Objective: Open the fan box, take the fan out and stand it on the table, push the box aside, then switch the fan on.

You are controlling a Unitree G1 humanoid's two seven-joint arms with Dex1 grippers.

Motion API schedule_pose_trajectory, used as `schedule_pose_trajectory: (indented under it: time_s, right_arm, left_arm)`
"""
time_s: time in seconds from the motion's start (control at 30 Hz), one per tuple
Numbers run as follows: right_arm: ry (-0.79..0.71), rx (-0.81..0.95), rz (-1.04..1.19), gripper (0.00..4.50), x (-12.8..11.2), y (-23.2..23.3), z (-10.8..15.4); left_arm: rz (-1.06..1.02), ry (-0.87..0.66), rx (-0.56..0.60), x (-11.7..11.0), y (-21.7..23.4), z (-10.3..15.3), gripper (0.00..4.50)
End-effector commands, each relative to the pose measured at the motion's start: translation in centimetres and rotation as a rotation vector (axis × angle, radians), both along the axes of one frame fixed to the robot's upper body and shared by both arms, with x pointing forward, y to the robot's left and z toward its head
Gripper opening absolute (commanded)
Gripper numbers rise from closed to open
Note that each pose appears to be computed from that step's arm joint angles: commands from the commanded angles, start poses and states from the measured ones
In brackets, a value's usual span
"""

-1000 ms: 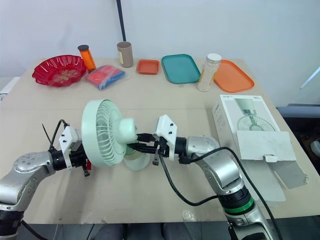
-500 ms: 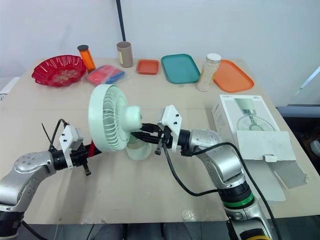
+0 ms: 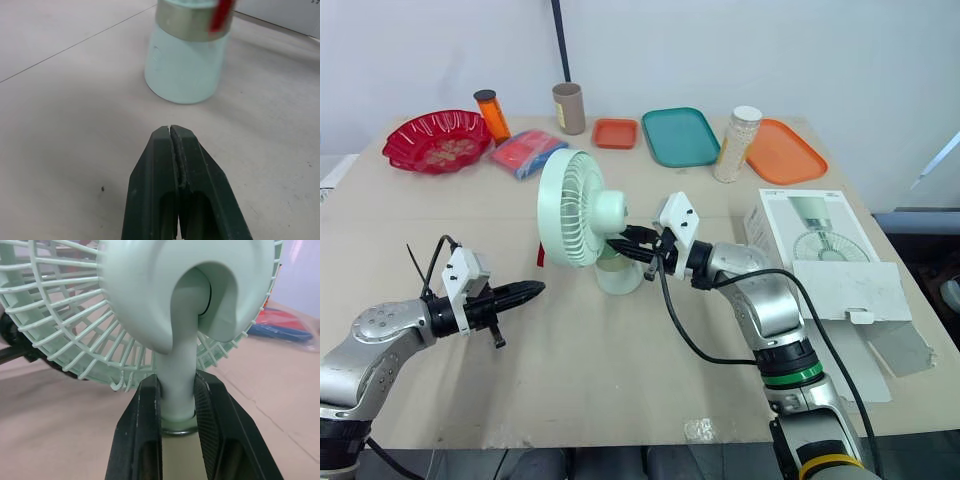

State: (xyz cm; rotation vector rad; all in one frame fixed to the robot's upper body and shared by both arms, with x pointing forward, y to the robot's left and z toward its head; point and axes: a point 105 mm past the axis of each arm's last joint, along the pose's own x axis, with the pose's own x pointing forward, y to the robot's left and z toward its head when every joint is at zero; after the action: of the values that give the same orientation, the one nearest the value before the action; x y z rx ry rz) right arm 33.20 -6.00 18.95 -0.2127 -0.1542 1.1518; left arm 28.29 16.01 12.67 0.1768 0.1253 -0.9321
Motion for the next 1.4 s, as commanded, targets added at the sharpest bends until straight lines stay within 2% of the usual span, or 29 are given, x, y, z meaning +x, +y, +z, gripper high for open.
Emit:
schedule_pose_trajectory:
  time_s: [0.03,0.83,1.4]
  right_arm:
    - [-0.104,0.045,0.015,0.34,0.0,0.0,2.5]
    - [-0.007,0.027,0.064,0.34,0.7,-0.4,0.6]
    - [-0.009,-0.009,0.045,0.34,0.8,-0.6,-0.5]
  left_arm:
    - [-0.021,-0.043,-0.007,-0.5,-0.4,0.7,0.12]
    - [-0.010,-0.040,-0.021,-0.4,-0.5,-0.3,0.12]
    - [-0.006,-0.045,-0.005,-0.4,-0.1,-0.3,0.12]
